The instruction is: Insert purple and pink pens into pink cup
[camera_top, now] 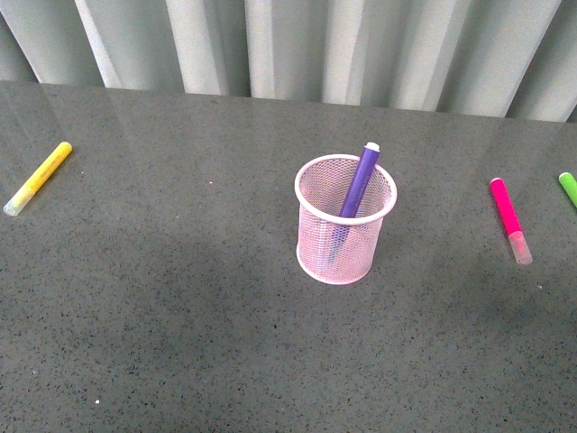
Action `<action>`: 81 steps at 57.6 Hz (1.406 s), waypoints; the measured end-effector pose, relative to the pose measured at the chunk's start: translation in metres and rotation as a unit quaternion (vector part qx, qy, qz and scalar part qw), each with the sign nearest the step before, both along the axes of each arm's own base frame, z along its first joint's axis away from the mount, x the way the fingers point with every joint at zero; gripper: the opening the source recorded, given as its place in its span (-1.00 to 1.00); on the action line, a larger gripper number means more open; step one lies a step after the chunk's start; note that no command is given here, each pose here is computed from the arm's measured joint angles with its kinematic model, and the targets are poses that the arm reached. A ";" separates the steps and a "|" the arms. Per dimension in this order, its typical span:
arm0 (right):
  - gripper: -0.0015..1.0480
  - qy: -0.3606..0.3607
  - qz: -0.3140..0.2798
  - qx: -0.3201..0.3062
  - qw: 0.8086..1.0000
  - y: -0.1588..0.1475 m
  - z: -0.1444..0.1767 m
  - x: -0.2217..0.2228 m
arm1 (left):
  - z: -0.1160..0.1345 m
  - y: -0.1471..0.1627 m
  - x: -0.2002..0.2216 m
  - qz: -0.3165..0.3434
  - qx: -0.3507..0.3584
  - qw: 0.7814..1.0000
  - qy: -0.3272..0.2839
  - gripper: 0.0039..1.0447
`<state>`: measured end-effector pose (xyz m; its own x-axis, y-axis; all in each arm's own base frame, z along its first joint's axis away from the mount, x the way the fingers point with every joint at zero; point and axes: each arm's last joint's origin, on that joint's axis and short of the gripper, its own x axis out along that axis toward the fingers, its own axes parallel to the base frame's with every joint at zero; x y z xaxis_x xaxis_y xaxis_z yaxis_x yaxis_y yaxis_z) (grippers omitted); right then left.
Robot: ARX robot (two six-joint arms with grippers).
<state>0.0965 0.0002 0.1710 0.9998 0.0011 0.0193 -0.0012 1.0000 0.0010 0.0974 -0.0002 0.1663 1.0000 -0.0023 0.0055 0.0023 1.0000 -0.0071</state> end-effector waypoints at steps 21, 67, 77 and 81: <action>0.87 0.137 -0.132 0.071 0.979 -0.021 0.006 0.030 | 0.000 0.000 0.000 0.000 0.000 1.000 0.000 0.83; 0.87 0.408 0.007 0.036 0.912 -0.014 -0.023 0.269 | 0.000 0.000 0.000 0.000 0.001 1.000 0.000 0.88; 0.87 0.430 0.006 0.055 0.901 -0.004 -0.036 0.289 | 0.000 0.000 0.000 0.000 0.001 1.000 0.000 0.88; 0.87 0.437 0.001 0.057 0.898 -0.003 -0.041 0.294 | 0.000 0.000 0.000 0.000 0.001 1.000 0.000 0.88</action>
